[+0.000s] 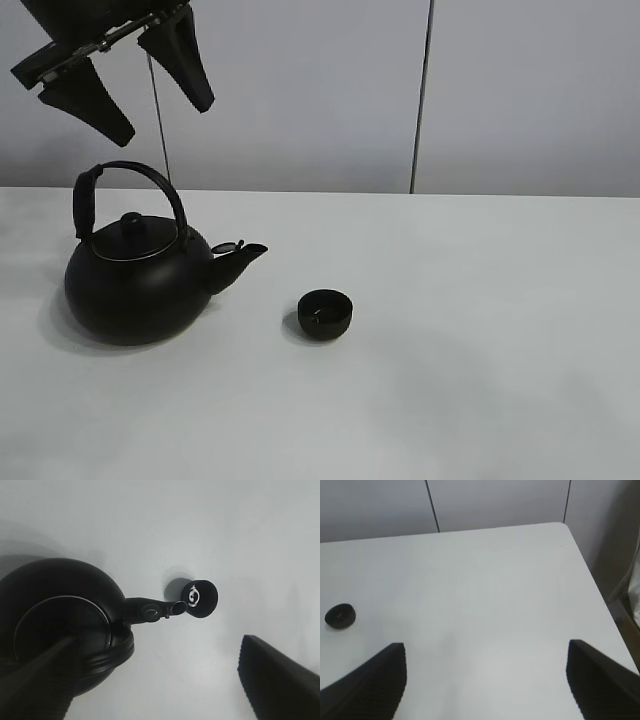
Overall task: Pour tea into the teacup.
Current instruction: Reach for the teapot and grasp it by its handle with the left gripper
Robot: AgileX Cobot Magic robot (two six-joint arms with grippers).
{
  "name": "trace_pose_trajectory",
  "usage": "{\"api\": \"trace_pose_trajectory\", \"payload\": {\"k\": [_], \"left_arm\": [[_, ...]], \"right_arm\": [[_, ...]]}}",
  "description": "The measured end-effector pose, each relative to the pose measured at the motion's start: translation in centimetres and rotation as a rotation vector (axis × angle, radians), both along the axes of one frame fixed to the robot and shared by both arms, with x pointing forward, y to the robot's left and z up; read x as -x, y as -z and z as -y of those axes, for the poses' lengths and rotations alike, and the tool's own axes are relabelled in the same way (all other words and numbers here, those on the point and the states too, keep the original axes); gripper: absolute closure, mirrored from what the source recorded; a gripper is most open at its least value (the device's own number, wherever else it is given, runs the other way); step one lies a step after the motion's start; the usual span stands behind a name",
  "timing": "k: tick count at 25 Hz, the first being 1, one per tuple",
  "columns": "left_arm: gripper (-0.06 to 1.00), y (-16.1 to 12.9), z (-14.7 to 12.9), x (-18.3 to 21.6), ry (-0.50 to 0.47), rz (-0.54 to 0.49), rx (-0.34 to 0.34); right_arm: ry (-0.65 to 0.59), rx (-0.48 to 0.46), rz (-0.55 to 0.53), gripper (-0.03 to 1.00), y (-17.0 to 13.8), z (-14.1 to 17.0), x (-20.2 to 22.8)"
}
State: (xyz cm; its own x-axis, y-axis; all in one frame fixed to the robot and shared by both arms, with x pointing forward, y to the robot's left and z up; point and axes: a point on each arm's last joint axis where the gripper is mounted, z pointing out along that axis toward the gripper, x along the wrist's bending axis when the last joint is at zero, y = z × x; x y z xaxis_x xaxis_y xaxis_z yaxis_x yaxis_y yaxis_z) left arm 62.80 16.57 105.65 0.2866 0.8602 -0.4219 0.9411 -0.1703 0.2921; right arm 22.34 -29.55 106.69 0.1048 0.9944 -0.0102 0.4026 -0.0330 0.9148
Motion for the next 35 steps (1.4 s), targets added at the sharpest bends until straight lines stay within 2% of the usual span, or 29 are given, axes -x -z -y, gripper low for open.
{"api": "trace_pose_trajectory", "payload": {"k": [7,35], "left_arm": [[0.33,0.0,0.0,-0.1,-0.006,0.011,0.002],[0.33,-0.1,0.0,-0.4,-0.021,0.039,0.007]], "right_arm": [[-0.014,0.002,-0.103,0.38,2.2,0.1,-0.7],[-0.013,0.004,-0.097,0.38,2.6,0.2,-1.1]]}}
